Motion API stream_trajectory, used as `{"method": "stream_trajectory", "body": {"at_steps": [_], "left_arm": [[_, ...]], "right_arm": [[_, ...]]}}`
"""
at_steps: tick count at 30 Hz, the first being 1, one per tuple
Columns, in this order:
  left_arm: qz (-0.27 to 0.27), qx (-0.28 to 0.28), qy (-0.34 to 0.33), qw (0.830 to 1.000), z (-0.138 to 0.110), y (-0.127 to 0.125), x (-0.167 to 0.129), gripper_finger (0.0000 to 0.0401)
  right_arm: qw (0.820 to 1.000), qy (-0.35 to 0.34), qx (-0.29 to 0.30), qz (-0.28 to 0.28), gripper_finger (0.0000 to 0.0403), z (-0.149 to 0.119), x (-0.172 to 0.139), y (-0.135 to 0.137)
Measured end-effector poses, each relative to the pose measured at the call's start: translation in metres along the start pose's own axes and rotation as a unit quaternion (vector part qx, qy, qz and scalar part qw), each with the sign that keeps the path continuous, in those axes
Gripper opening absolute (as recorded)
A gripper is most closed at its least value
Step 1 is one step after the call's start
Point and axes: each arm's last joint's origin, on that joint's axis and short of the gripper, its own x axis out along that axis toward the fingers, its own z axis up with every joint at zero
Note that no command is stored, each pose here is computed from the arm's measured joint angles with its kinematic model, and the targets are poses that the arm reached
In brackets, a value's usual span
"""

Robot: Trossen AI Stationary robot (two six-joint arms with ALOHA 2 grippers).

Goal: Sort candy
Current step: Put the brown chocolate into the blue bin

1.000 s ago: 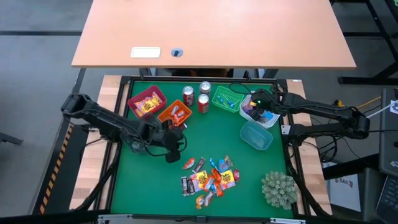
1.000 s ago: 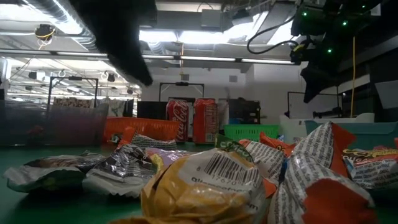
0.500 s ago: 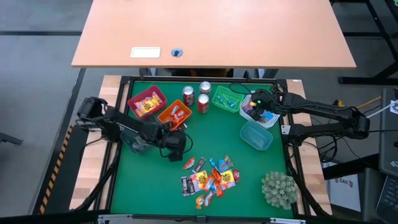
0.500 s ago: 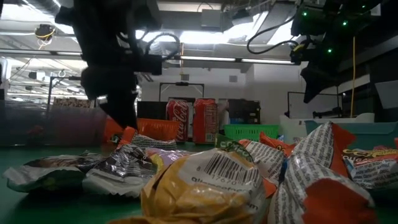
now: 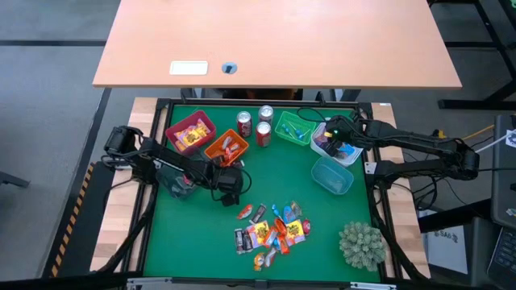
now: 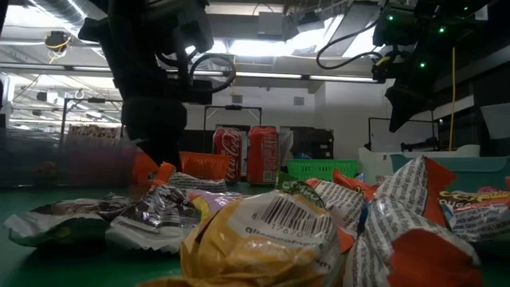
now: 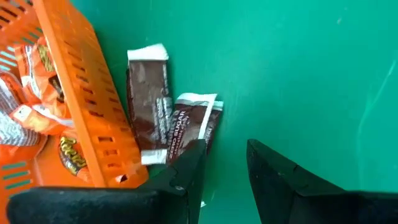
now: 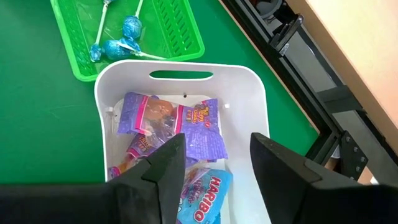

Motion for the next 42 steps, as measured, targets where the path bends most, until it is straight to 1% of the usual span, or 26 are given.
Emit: {"method": "stream_trajectory", "body": {"at_steps": [5,9,18,25,32,36,39,42], "left_arm": [[-0.006,0.010,-0.014,1.000,0.010,-0.001,-0.005,0.0106],[0.011,0.015,-0.023,1.000,0.012,0.000,-0.005,0.0106],[0.034,0.015,0.009,0.999,0.010,0.011,-0.002,0.0106],[0.023,0.006,0.017,1.000,0.010,0.015,0.001,0.0106],[-0.007,0.002,0.038,0.999,-0.006,0.016,0.012,0.0106],[-0.014,0.001,0.039,0.999,-0.008,0.016,0.013,0.0105],[-0.016,0.000,0.036,0.999,-0.008,0.016,0.013,0.0093],[-0.018,-0.002,0.032,0.999,-0.007,0.016,0.013,0.0072]], "right_arm": [[1.000,0.003,0.000,0.026,0.0179,0.000,0.000,0.002],[0.999,0.006,0.000,0.049,0.0179,0.000,0.000,0.003],[0.999,0.006,0.000,0.053,0.0179,0.000,0.000,0.003],[0.999,0.007,0.000,0.053,0.0179,0.000,0.000,0.003],[0.999,0.007,0.000,0.053,0.0179,0.000,0.000,0.003],[0.999,0.006,0.000,0.053,0.0179,0.000,0.000,0.003],[0.999,0.006,0.000,0.053,0.0179,0.000,0.000,0.003],[0.999,0.006,0.000,0.053,0.0179,0.000,0.000,0.003]]}}
